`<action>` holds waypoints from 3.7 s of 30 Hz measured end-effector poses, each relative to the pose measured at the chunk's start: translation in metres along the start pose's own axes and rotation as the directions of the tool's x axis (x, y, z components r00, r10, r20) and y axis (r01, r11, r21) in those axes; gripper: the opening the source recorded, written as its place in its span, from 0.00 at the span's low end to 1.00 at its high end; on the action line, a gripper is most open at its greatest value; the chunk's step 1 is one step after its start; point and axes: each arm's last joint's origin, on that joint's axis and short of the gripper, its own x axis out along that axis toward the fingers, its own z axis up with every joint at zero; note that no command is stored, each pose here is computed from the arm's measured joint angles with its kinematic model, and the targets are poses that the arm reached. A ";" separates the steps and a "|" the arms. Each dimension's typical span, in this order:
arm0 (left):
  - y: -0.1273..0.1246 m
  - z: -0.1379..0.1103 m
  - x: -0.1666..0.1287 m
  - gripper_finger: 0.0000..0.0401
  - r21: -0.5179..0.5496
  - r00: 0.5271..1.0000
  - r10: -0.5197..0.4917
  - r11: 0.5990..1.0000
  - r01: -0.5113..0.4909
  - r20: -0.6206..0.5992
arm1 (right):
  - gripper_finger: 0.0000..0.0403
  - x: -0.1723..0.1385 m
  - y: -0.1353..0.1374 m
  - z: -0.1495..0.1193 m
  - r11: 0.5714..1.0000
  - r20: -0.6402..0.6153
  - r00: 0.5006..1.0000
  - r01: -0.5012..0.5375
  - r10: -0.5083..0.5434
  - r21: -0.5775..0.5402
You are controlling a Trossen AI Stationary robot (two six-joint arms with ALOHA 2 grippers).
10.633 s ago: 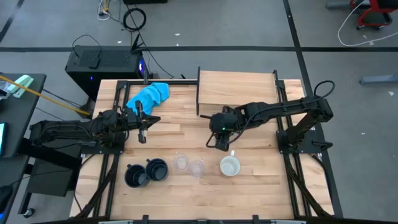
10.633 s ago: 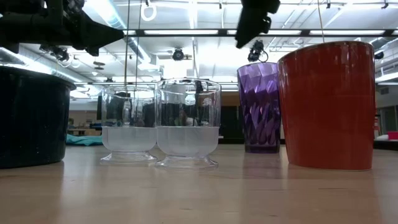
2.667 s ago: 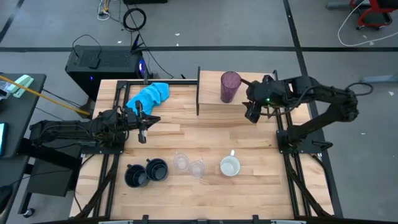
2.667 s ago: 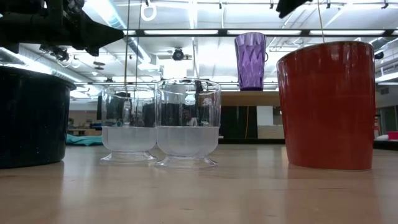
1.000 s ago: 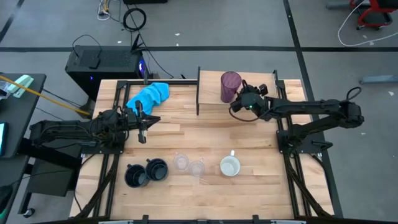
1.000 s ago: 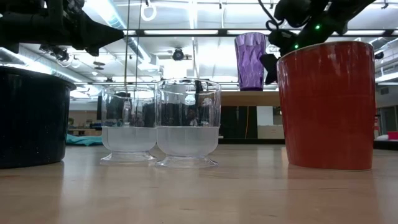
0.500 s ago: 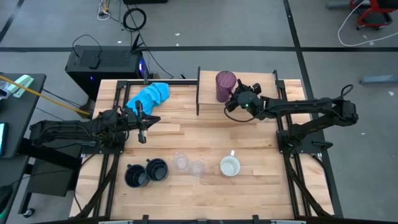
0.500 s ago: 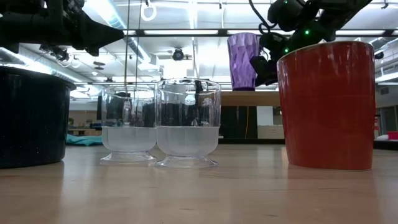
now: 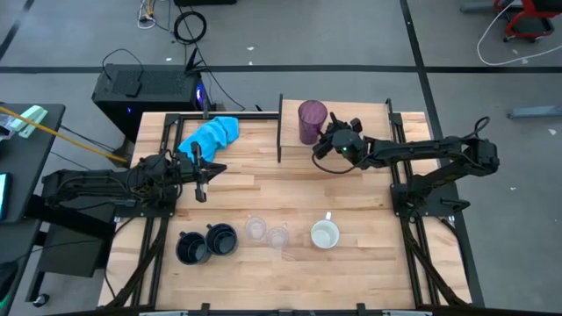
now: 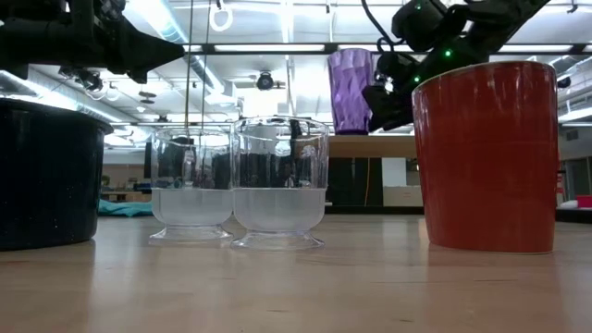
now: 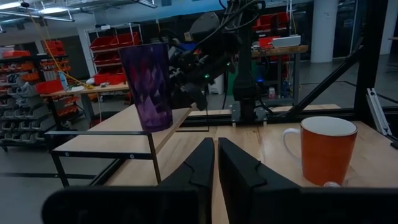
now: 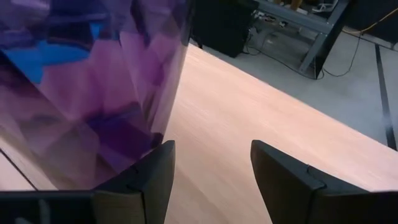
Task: Stack small to large cups/mugs on shelf
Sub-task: Put the purple cup on the shelf
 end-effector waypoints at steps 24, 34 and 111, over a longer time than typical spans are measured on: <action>0.000 0.000 0.000 0.08 0.000 1.000 0.000 1.000 0.000 0.000 | 0.51 0.000 0.003 0.010 0.992 0.080 0.996 -0.059 0.050 0.115; 0.000 0.000 0.000 0.09 0.000 1.000 0.000 1.000 0.000 0.000 | 0.50 0.002 0.000 0.014 0.989 0.105 0.993 -0.062 0.048 0.137; 0.000 0.000 0.000 0.09 0.000 1.000 0.000 1.000 0.000 0.000 | 0.50 0.012 -0.011 0.018 0.978 0.119 0.992 -0.073 0.050 0.194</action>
